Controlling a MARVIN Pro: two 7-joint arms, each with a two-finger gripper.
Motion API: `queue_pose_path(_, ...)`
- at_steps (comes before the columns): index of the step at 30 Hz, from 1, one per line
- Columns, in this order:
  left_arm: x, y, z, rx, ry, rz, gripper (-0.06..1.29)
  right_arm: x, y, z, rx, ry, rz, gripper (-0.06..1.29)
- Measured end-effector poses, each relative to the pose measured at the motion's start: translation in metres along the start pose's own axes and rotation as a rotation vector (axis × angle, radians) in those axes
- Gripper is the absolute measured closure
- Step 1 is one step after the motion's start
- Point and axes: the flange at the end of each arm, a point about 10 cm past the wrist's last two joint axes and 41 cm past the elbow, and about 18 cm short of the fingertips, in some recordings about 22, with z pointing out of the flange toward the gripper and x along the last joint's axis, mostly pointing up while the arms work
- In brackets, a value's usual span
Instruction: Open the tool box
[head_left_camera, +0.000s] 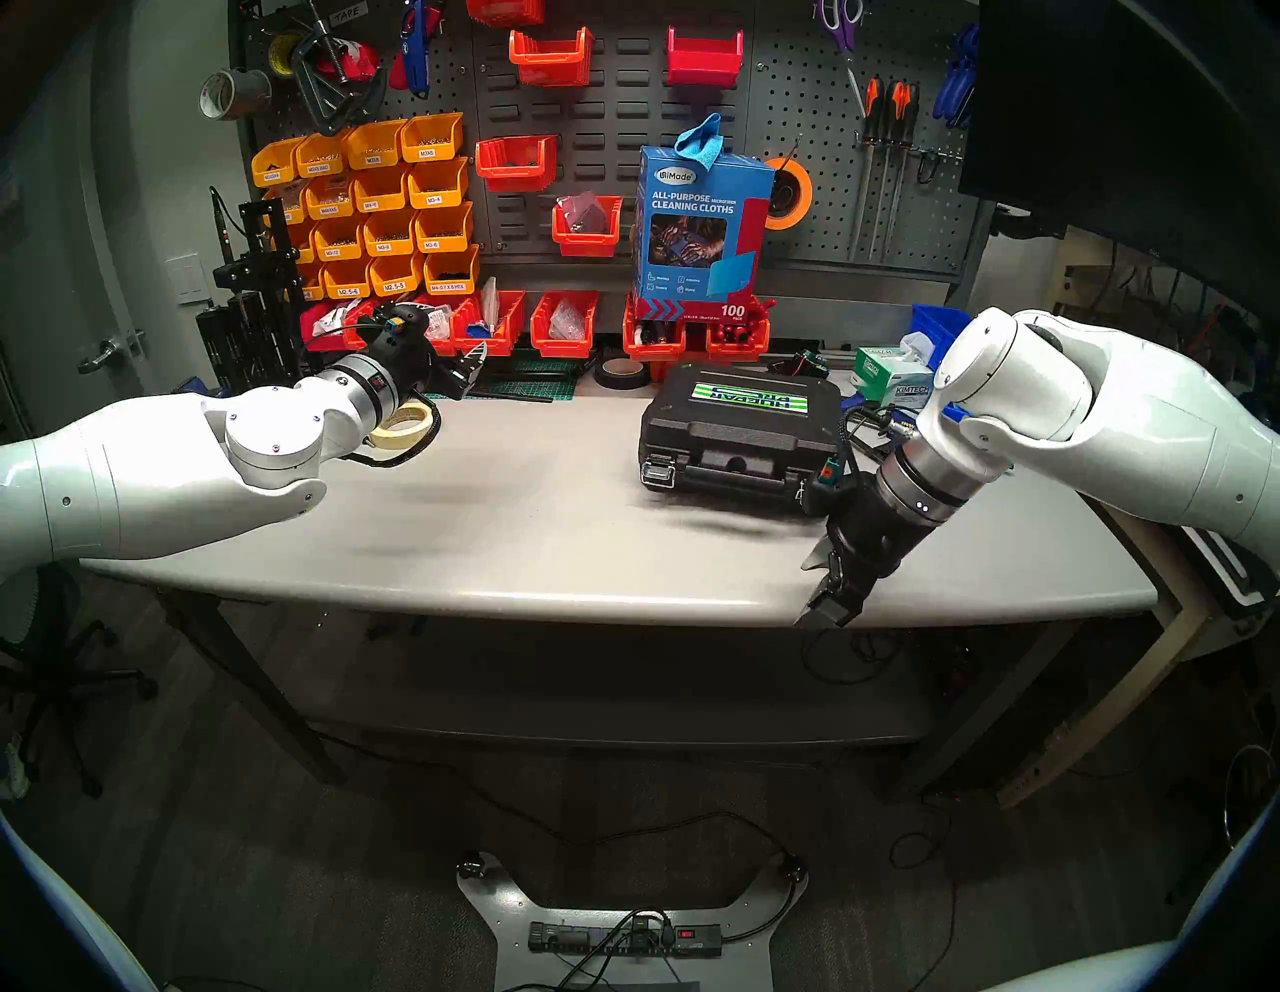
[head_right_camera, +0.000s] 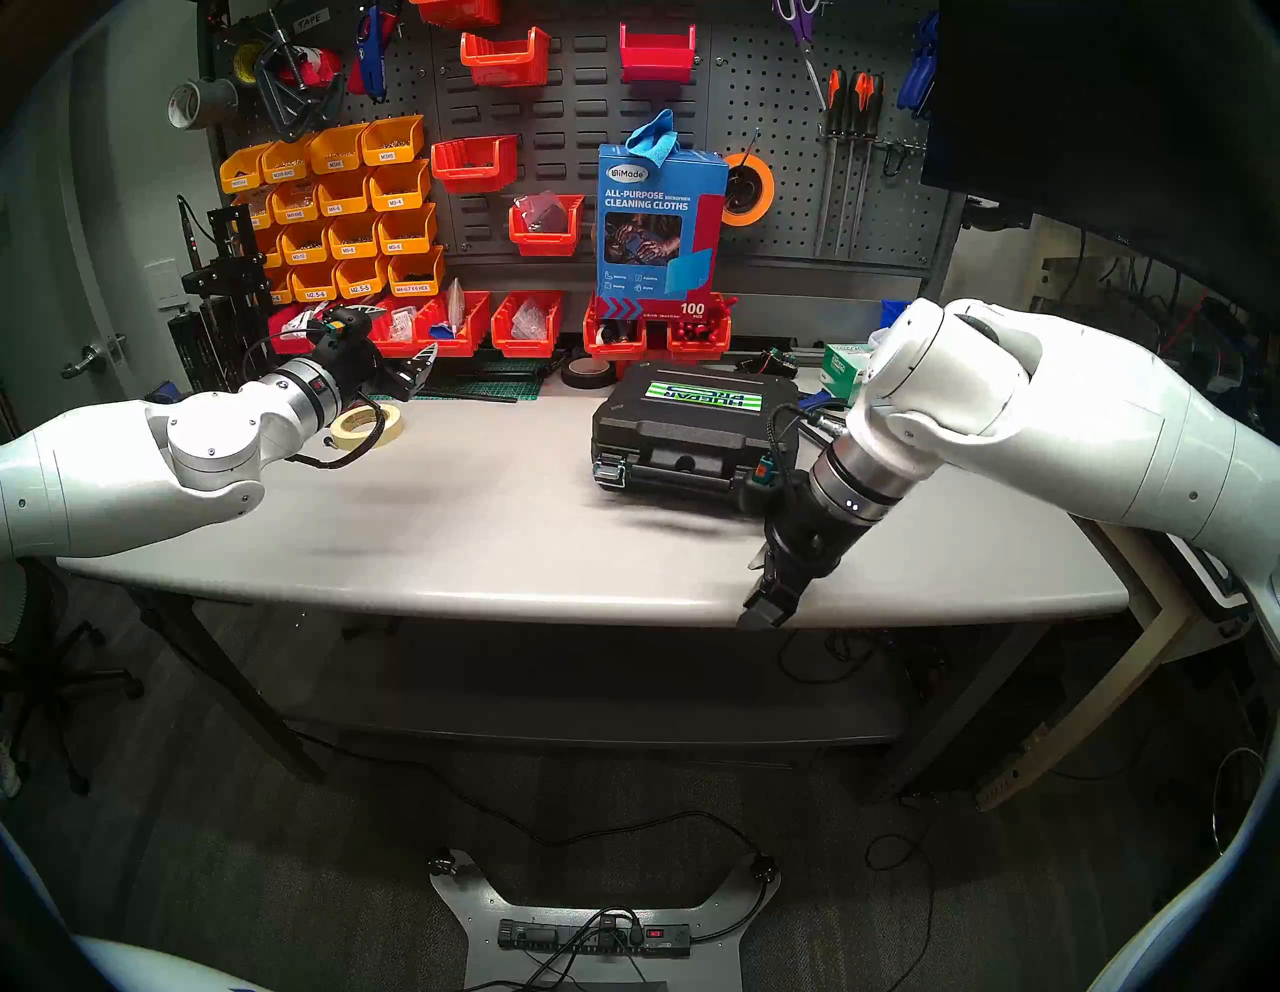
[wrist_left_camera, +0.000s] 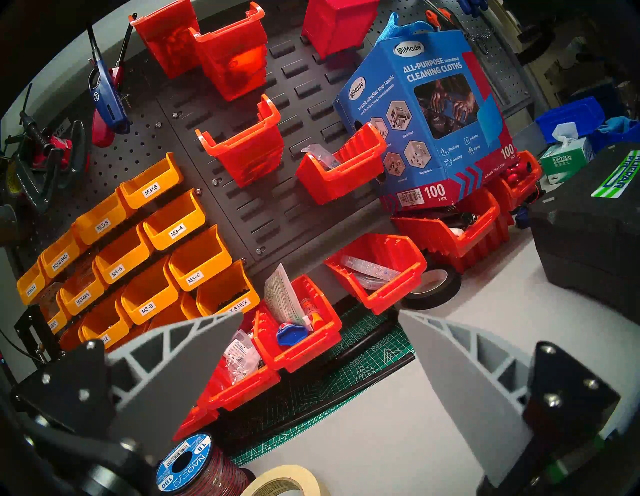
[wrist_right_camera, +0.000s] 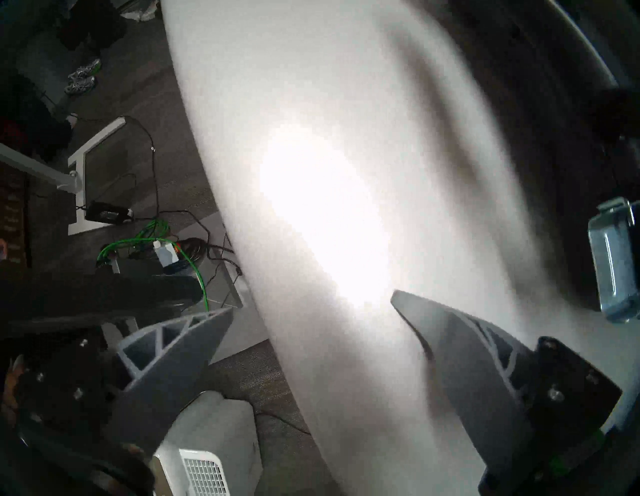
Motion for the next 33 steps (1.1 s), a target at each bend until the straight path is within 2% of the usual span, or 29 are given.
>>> queue_pose_path(9,0.000,0.000,0.000,0.001,0.001,0.000,0.02,-0.002,-0.001,-0.001,-0.010,-0.019,-0.013,-0.01)
queue_pose_path(20,0.001,0.000,0.000,0.001,0.002,0.001,0.02,-0.004,0.008,-0.014,-0.052,-0.027,0.004,-0.01)
queue_pose_path(29,0.001,0.000,0.000,0.002,0.002,0.001,0.02,-0.008,0.028,-0.040,-0.129,-0.012,0.047,-0.01)
queue_pose_path(33,0.001,0.000,0.000,0.002,0.002,0.001,0.02,-0.008,0.038,-0.058,-0.176,0.007,0.066,-0.01)
